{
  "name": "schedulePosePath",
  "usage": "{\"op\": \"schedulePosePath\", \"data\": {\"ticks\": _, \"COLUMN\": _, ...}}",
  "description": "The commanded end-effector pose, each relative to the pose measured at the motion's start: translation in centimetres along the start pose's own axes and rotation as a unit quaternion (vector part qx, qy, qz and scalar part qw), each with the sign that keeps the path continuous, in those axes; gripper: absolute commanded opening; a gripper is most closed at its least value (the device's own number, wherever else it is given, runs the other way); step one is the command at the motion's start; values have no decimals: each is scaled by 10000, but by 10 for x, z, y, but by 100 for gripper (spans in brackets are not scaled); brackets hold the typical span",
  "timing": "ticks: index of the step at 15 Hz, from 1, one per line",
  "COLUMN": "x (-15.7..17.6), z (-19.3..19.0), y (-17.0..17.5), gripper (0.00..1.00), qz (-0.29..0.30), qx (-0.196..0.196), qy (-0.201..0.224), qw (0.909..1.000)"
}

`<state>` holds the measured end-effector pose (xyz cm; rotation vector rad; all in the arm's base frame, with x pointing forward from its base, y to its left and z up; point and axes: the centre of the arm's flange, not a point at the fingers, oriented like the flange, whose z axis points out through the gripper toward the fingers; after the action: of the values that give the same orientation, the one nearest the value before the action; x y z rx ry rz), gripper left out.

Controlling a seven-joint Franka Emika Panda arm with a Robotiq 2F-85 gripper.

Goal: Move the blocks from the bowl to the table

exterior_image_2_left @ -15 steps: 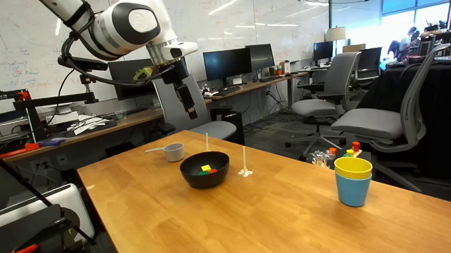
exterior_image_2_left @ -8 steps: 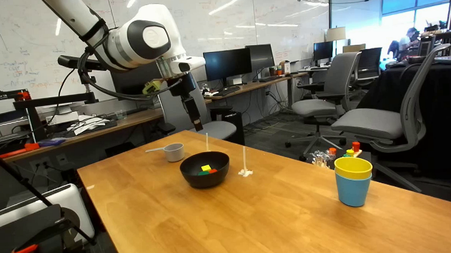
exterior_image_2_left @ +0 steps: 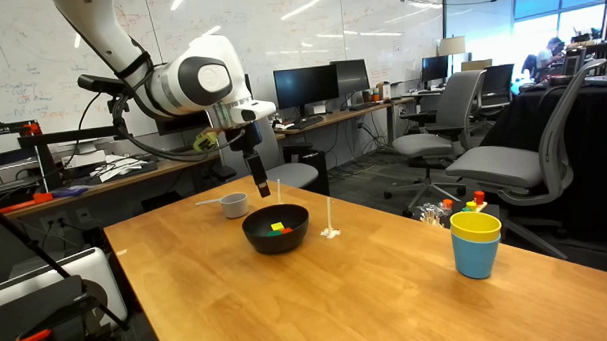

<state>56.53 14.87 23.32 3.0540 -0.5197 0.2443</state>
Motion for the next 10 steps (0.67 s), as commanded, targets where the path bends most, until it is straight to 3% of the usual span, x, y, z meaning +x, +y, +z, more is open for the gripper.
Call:
{"op": "schedulePosePath", "data": {"ticks": 1, "x": 6, "z": 17, "y": -9, "gripper": 100, "qz": 58, "qx": -22, "qy": 187, "qw": 9998}}
{"op": "schedulePosePath", "data": {"ticks": 10, "x": 4, "z": 59, "y": -16, "gripper": 100, "qz": 29, "qx": -117, "qy": 241, "qw": 9996}}
